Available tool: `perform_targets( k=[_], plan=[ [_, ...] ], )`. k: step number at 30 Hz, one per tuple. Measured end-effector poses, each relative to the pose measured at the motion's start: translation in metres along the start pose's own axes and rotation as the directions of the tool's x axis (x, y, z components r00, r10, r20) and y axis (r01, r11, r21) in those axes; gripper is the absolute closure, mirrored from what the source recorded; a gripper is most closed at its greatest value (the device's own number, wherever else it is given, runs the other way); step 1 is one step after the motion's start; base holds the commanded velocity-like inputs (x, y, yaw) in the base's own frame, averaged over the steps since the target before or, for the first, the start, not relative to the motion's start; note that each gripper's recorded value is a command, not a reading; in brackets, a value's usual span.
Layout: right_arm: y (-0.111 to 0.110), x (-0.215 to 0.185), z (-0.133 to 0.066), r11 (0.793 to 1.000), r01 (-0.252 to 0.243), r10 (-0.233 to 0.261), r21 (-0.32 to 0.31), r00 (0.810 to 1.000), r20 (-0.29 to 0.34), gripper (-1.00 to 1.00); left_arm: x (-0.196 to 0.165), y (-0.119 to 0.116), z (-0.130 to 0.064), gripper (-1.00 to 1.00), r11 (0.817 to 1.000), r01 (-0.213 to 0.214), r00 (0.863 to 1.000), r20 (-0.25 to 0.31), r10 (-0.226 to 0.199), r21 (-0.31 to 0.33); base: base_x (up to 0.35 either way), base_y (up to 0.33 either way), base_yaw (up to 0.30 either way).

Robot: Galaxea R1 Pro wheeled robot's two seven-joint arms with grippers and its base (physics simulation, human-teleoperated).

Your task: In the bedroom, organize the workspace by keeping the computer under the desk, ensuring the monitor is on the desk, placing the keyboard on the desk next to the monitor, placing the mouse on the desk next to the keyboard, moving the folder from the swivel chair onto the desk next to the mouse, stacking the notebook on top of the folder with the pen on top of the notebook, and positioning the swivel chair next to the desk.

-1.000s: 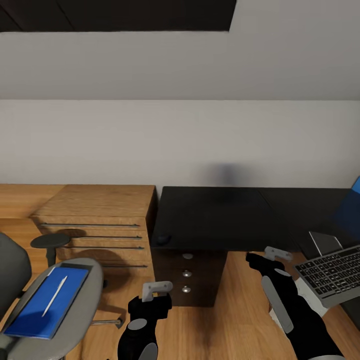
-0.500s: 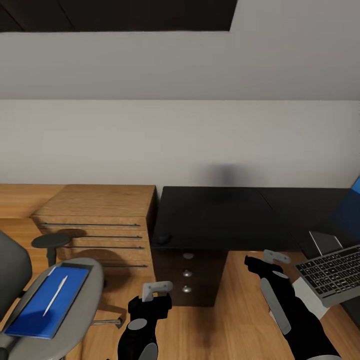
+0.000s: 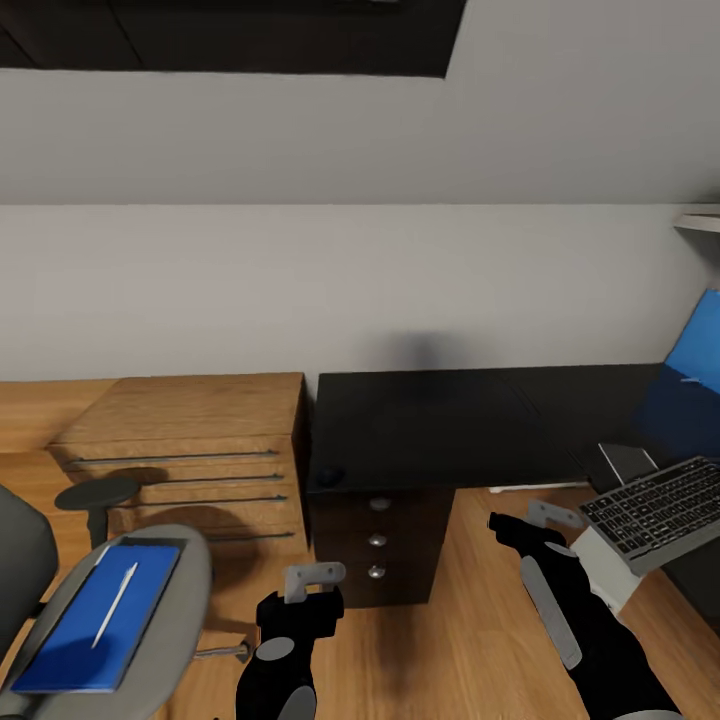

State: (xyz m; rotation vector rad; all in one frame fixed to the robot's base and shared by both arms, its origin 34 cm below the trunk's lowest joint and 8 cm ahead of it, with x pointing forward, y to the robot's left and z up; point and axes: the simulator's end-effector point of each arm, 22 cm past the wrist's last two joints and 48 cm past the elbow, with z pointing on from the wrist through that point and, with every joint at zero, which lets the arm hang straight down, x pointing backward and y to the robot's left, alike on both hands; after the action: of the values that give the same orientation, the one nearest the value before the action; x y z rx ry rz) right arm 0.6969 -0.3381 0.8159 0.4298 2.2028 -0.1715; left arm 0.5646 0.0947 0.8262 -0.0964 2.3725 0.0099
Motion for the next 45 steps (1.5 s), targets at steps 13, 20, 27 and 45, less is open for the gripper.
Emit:
perform_targets(
  k=[13, 20, 27, 45],
  plan=[
    [-0.002, 0.004, 0.002, 1.000, -0.016, 0.016, -0.001, 1.000, 0.002, -1.00, -0.003, 0.000, -0.003, -1.00, 1.000, 0.000, 1.000, 0.010, 0.000, 0.001, -0.005, 0.015, -0.260],
    [0.008, 0.020, 0.004, 0.999, -0.028, 0.027, -0.021, 0.999, -0.022, -1.00, -0.005, -0.001, -0.004, -1.00, 1.000, -0.001, 1.000, 0.015, 0.001, 0.002, 0.000, 0.000, -0.269],
    [0.038, 0.035, 0.006, 0.993, -0.095, 0.096, -0.064, 0.995, 0.008, -1.00, -0.007, -0.001, -0.006, -1.00, 1.000, -0.001, 1.000, 0.021, 0.001, 0.003, 0.000, 0.000, -0.213],
    [0.135, 0.071, -0.014, 0.962, -0.180, 0.208, -0.205, 0.970, 0.122, -1.00, -0.009, -0.001, -0.007, -1.00, 1.000, 0.002, 1.000, 0.026, -0.002, 0.003, 0.000, 0.000, -0.017]
  ],
)
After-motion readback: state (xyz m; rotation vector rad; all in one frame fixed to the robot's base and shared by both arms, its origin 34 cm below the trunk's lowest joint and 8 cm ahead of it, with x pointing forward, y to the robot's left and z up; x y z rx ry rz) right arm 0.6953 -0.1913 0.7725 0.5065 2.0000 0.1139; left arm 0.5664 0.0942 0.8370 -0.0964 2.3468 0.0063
